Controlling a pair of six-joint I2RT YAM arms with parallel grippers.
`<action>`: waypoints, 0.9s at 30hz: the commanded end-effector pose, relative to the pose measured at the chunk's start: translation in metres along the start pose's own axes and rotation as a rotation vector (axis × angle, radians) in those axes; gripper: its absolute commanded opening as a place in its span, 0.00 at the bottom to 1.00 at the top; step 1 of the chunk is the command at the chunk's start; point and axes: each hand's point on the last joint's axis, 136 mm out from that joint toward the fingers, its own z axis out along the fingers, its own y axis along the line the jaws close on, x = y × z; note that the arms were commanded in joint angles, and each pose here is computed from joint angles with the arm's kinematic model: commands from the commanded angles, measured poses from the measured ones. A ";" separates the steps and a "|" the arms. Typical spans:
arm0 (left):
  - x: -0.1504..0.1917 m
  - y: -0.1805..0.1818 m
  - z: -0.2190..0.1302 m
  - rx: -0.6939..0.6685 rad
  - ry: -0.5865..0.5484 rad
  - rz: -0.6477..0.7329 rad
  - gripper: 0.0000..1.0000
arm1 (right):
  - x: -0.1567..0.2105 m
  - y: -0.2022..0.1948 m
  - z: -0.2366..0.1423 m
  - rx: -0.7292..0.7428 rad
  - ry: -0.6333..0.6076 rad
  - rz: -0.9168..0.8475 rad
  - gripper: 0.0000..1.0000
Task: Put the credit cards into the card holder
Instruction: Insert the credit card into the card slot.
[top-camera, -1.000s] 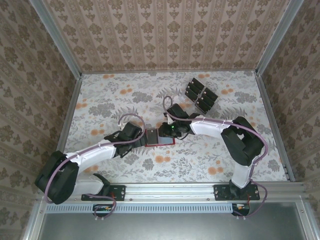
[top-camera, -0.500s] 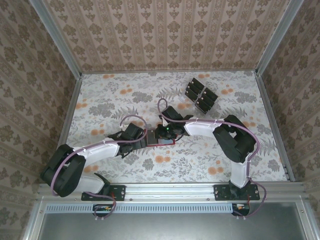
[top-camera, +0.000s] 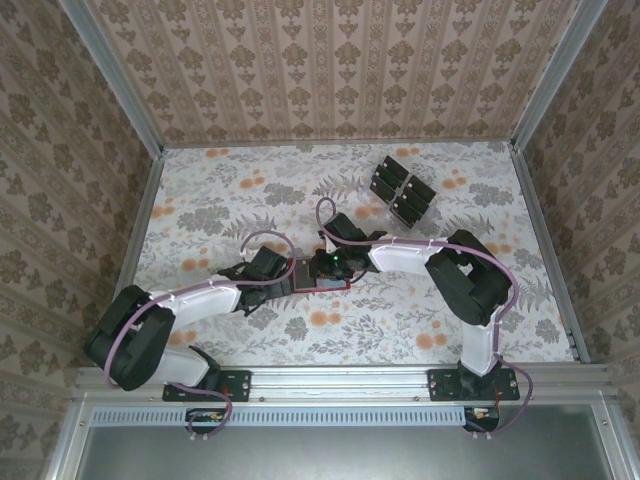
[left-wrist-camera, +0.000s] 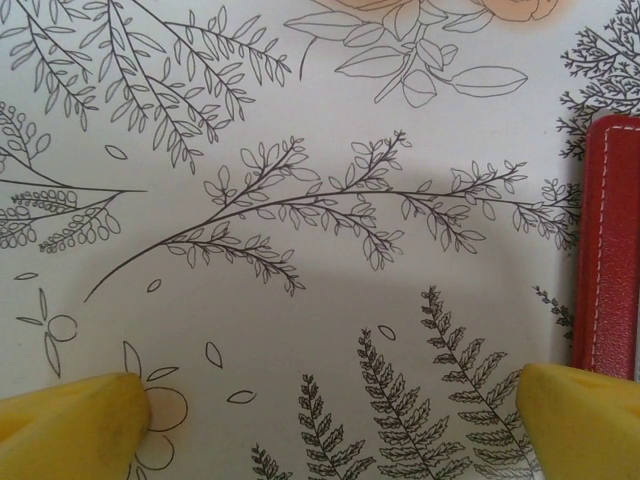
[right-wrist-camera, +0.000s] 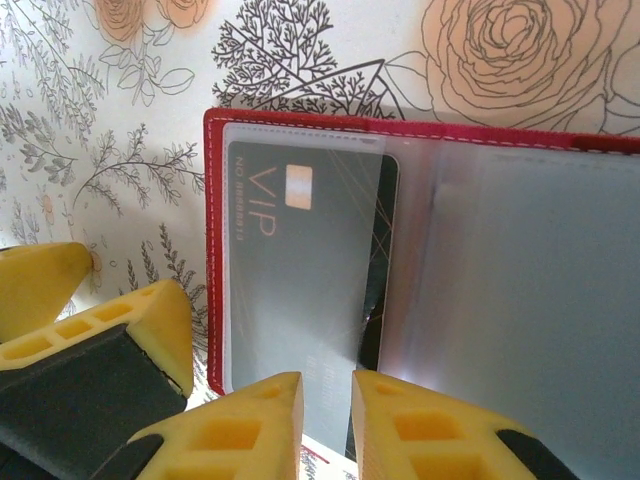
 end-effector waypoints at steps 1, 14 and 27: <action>0.018 0.009 0.013 -0.021 0.055 0.012 1.00 | 0.010 -0.016 0.008 0.052 0.025 0.014 0.23; 0.022 0.009 0.016 -0.018 0.064 0.013 1.00 | 0.016 -0.013 0.014 0.086 0.054 -0.002 0.25; 0.030 0.002 0.020 0.001 0.071 0.022 1.00 | 0.019 -0.001 0.022 0.042 0.077 0.002 0.22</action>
